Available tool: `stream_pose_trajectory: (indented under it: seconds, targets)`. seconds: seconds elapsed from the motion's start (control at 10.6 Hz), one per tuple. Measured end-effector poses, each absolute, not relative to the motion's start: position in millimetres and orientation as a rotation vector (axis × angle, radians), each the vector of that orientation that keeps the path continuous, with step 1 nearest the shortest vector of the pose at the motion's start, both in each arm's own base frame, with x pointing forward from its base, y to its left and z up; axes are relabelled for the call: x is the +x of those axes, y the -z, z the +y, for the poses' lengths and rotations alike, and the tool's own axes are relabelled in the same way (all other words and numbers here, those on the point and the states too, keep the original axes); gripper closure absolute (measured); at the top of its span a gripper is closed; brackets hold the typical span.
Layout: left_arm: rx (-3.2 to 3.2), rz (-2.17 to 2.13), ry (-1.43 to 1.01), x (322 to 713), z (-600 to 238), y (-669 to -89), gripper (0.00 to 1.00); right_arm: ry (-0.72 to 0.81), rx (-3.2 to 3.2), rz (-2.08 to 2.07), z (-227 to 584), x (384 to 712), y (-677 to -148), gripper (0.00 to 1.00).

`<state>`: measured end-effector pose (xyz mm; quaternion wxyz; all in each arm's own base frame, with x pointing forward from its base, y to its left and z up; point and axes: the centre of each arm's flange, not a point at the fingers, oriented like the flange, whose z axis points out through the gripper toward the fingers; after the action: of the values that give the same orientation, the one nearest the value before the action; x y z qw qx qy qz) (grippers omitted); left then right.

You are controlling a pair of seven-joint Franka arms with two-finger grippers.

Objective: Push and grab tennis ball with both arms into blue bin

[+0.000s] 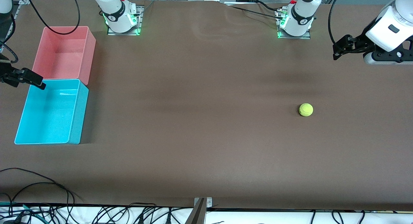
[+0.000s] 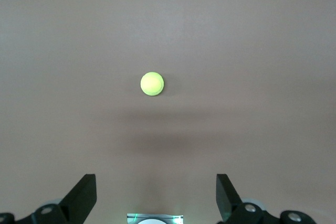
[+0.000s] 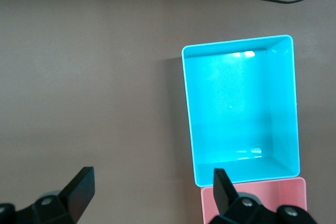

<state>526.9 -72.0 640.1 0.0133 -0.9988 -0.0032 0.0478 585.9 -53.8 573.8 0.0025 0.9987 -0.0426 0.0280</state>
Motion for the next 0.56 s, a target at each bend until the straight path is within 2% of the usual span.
stream_pose_trajectory:
  seconds: [0.56]
  targets:
    - [-3.111,-0.010,-0.149,526.9,-72.0,-640.1,0.00,-0.088,3.131,-0.145,-57.7,585.6,-573.9,0.00]
